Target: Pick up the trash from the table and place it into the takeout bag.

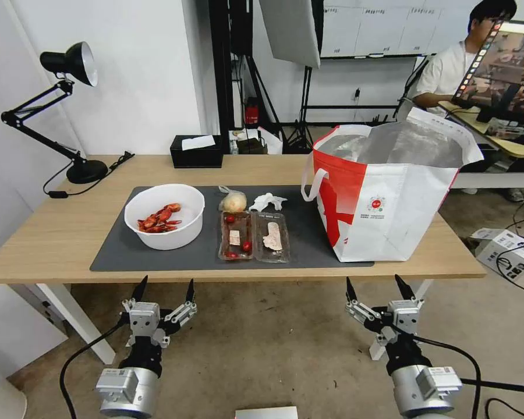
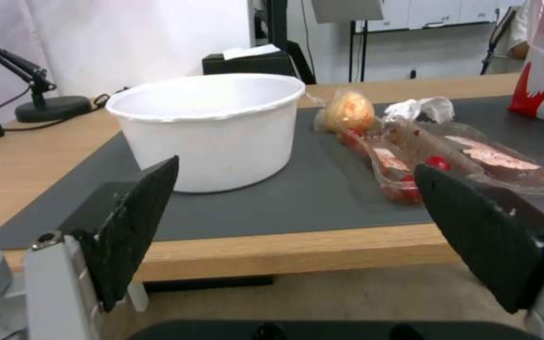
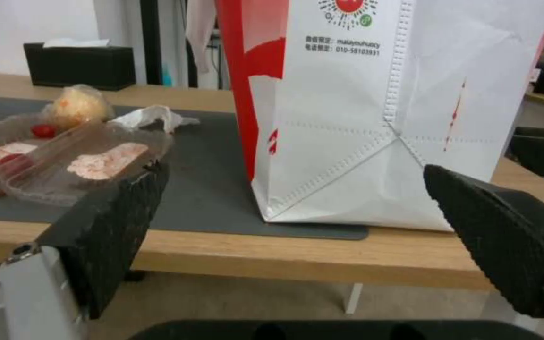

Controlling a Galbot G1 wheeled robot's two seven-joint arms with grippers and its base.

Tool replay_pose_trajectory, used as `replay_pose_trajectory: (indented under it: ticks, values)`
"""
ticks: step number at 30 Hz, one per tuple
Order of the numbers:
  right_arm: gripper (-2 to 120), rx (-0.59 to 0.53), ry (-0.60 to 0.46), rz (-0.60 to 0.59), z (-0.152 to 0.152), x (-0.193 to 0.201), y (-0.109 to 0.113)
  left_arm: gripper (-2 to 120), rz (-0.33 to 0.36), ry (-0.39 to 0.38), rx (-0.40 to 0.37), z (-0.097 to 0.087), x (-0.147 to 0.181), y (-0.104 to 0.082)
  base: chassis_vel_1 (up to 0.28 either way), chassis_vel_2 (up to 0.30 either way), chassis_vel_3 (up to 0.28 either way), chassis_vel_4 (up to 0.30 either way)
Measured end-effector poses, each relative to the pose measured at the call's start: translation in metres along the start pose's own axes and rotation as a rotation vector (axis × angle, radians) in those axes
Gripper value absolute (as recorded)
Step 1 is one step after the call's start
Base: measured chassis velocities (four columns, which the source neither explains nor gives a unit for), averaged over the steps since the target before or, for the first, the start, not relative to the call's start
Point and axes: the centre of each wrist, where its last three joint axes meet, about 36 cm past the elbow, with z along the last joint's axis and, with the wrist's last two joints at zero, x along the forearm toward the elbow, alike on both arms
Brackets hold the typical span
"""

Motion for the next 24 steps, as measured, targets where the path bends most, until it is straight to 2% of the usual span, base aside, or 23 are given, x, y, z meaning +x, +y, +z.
replay_pose_trajectory:
  ticks: [20, 21, 22, 24]
  values:
    - [100, 0.000, -0.013, -0.008, -0.002, -0.004, -0.004, 100, 0.002, -0.005, 0.005, -0.001, -0.002, 0.001, 0.000, 0.000, 0.000, 0.000]
    - [100, -0.013, -0.035, -0.032, -0.008, -0.015, -0.011, 100, -0.005, -0.049, 0.031, -0.015, -0.013, 0.007, 0.000, 0.000, 0.000, 0.000]
    - [100, -0.013, -0.035, -0.032, -0.008, -0.015, -0.011, 100, -0.005, -0.049, 0.031, -0.015, -0.013, 0.007, 0.000, 0.000, 0.000, 0.000]
    - [100, -0.035, -0.087, -0.097, -0.025, -0.043, -0.033, 100, -0.013, -0.142, 0.094, -0.051, -0.037, 0.020, 0.000, 0.000, 0.000, 0.000]
